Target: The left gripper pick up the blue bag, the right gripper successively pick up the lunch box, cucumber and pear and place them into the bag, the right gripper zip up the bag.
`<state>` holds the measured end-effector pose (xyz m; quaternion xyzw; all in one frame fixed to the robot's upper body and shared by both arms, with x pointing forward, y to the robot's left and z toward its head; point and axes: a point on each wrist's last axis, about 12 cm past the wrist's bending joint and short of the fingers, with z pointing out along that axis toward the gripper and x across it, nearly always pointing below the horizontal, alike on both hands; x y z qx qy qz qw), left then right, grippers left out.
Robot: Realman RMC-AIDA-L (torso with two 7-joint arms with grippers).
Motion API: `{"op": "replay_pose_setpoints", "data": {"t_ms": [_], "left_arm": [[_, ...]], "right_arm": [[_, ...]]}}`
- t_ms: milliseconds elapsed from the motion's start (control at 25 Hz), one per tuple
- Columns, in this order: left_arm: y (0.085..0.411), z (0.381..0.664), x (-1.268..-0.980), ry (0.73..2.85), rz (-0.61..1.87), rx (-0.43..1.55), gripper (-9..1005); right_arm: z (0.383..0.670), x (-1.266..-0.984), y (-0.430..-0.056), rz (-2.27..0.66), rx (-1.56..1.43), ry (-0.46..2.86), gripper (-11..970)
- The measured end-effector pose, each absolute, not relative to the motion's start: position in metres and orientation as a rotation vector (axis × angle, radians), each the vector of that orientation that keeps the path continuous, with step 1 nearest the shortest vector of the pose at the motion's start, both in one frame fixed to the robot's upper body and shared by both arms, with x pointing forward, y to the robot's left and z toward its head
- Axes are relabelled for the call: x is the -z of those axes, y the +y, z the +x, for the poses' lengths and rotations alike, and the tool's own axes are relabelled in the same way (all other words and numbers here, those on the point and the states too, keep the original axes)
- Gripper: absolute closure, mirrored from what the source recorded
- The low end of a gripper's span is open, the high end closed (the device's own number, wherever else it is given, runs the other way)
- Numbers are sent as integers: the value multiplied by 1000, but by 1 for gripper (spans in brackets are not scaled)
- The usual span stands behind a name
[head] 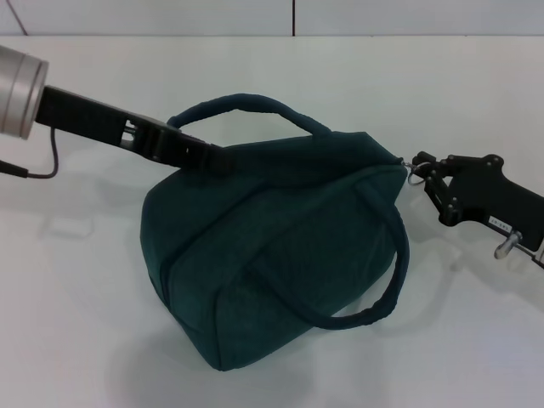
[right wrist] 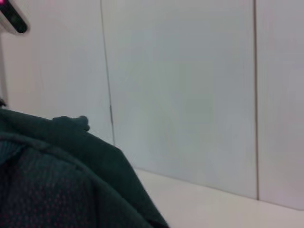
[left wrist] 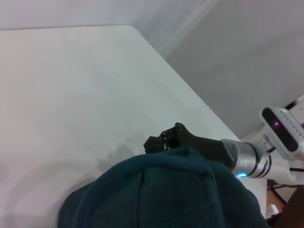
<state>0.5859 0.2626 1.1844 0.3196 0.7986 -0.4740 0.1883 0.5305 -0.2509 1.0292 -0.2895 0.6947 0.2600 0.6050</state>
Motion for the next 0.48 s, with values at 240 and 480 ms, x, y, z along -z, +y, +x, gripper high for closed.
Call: {"op": "replay_pose_setpoints", "data": {"t_ms": [240,480], "left_arm": [[263,585,-1184,2240,893,1339,861],[264,585,-1185,2238,889,1340,843]], "right_arm": [[533,-1022,-244,-732,-578,1661,887],[535,-1020,-239,-772,-573,1677,886]]}}
